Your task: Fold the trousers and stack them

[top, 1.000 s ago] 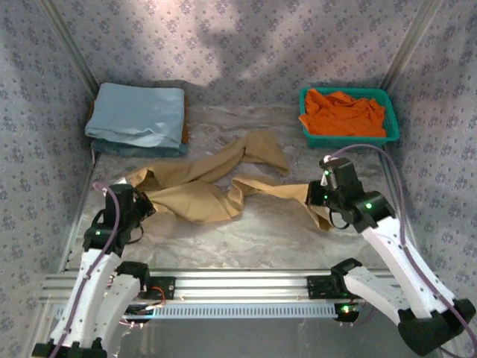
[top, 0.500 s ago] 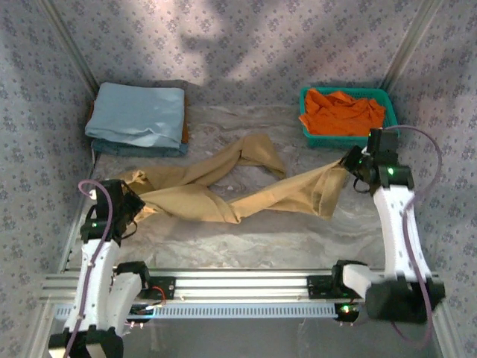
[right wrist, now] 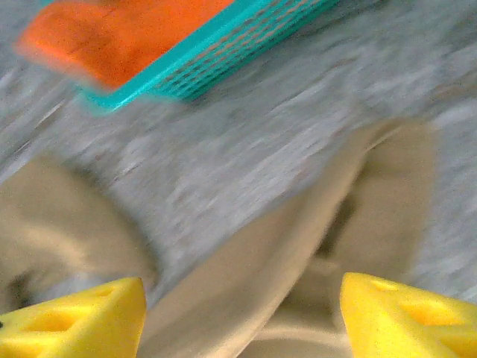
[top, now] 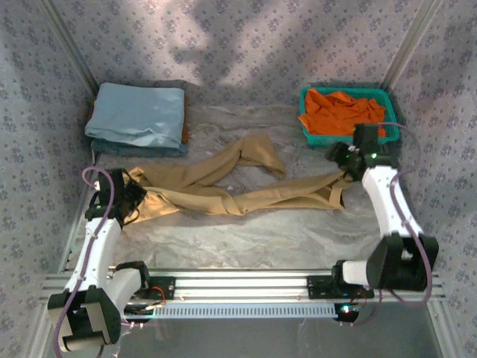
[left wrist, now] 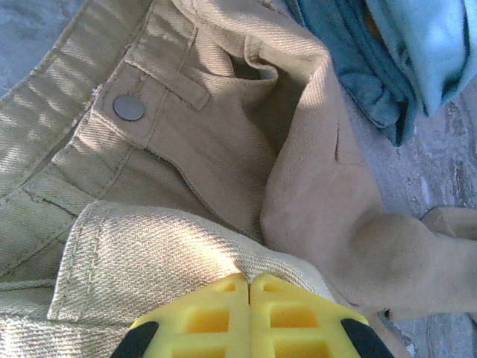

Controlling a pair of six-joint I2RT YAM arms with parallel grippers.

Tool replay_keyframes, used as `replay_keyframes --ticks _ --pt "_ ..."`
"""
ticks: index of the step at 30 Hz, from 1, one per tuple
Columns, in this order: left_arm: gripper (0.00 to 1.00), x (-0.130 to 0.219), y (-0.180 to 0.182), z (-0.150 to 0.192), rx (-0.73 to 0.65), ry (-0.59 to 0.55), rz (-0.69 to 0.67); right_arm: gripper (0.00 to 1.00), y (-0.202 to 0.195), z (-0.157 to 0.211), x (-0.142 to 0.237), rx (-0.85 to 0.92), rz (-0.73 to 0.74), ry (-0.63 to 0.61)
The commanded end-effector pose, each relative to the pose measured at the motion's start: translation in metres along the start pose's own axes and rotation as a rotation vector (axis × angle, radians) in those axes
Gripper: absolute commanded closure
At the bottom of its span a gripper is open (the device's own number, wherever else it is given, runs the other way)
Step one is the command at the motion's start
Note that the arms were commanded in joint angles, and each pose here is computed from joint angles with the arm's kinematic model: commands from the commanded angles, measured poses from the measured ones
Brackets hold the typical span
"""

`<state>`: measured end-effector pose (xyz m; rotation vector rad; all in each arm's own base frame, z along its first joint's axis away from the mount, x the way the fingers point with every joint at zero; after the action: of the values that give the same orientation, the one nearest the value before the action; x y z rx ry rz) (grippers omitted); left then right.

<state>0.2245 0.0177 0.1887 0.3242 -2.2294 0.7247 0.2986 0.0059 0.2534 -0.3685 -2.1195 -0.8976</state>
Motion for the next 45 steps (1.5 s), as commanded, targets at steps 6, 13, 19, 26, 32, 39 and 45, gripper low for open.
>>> replay_keyframes --ticks 6,13,19,26,32,39,45 --pt "1.0 0.008 0.002 0.007 -0.003 -0.024 0.048 0.27 -0.003 0.104 -0.034 -0.202 -0.154 0.223" --pt "1.0 0.007 0.006 0.016 0.001 -0.011 0.054 0.38 -0.011 0.12 -0.067 -0.338 -0.085 0.3" --pt "1.0 0.01 0.006 0.016 -0.008 -0.017 0.056 0.52 -0.01 0.128 -0.092 -0.37 -0.056 0.351" --pt "1.0 0.009 0.004 0.014 -0.004 -0.02 0.067 0.73 -0.016 0.132 -0.094 -0.355 -0.002 0.348" --pt "1.0 0.01 0.004 0.014 -0.013 -0.021 0.074 1.0 -0.016 0.13 -0.088 -0.33 -0.017 0.342" --pt "1.0 0.019 0.0 0.008 -0.018 -0.047 0.081 1.0 0.018 0.102 -0.038 -0.256 -0.168 0.266" --pt "1.0 0.017 -0.003 -0.004 -0.005 -0.082 0.067 1.0 0.065 0.028 -0.05 -0.287 -0.22 0.198"
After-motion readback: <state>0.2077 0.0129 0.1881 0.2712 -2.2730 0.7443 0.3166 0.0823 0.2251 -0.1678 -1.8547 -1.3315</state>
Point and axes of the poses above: each hand's point on the last joint's axis, 136 mm out from that joint toward the fingers, its own x axis back along the fingers, its own y axis along the line the jaws close on, z = x × y, the point moved 8 cm from there along x, back along the fingers, and after that the axes turned 14 degrees about -x, right-handed, at the moved point
